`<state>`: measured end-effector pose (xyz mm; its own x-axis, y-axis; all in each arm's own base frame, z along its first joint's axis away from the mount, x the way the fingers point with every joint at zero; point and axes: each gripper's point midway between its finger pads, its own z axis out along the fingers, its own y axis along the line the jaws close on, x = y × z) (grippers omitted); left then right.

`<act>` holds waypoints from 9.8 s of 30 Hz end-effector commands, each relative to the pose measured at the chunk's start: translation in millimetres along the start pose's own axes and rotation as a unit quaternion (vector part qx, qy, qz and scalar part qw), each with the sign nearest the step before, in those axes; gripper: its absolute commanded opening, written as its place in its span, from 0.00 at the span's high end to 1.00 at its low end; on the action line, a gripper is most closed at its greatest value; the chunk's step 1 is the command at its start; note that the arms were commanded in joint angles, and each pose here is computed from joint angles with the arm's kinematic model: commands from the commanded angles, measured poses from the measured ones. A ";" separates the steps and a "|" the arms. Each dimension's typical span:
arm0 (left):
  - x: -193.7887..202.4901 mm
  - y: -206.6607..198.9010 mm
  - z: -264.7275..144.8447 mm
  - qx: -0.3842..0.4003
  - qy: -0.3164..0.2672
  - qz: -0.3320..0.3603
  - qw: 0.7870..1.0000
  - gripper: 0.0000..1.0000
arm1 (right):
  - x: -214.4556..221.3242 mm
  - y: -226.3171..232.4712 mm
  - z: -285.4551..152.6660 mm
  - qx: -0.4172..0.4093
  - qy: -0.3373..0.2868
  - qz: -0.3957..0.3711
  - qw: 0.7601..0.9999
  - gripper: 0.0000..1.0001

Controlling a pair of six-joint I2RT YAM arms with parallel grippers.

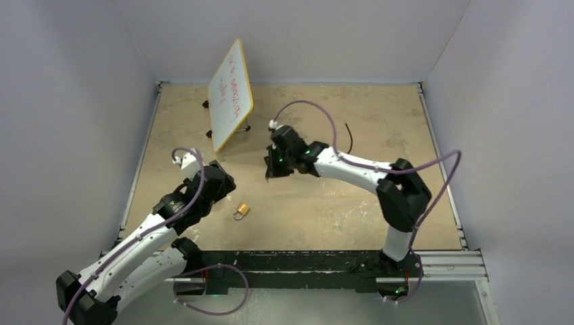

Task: Unlock with the key
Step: Pick up the key from the center of the board.

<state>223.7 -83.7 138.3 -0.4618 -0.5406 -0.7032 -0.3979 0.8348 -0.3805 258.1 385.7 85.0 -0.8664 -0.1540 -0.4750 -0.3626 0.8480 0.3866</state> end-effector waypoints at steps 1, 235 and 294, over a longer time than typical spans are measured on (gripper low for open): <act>5.5 -55.8 -8.5 0.138 0.029 -0.030 0.990 0.38 | -52.6 24.8 -46.4 -0.119 -0.062 0.061 0.989 1.00; -78.0 -259.1 -161.9 0.617 -0.017 0.236 0.750 1.00 | -120.6 47.1 -289.1 -0.490 -0.328 0.126 0.798 0.47; -31.2 -244.6 -203.3 0.720 0.096 0.331 0.602 1.00 | -43.0 62.8 -297.1 -0.504 -0.165 -0.216 0.820 0.89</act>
<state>177.8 -291.2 360.8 -0.3274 0.1125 -0.9382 0.9446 0.0628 -0.3221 174.3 295.4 348.7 -0.5397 -0.0549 -0.8401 -0.8360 -0.0829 0.5425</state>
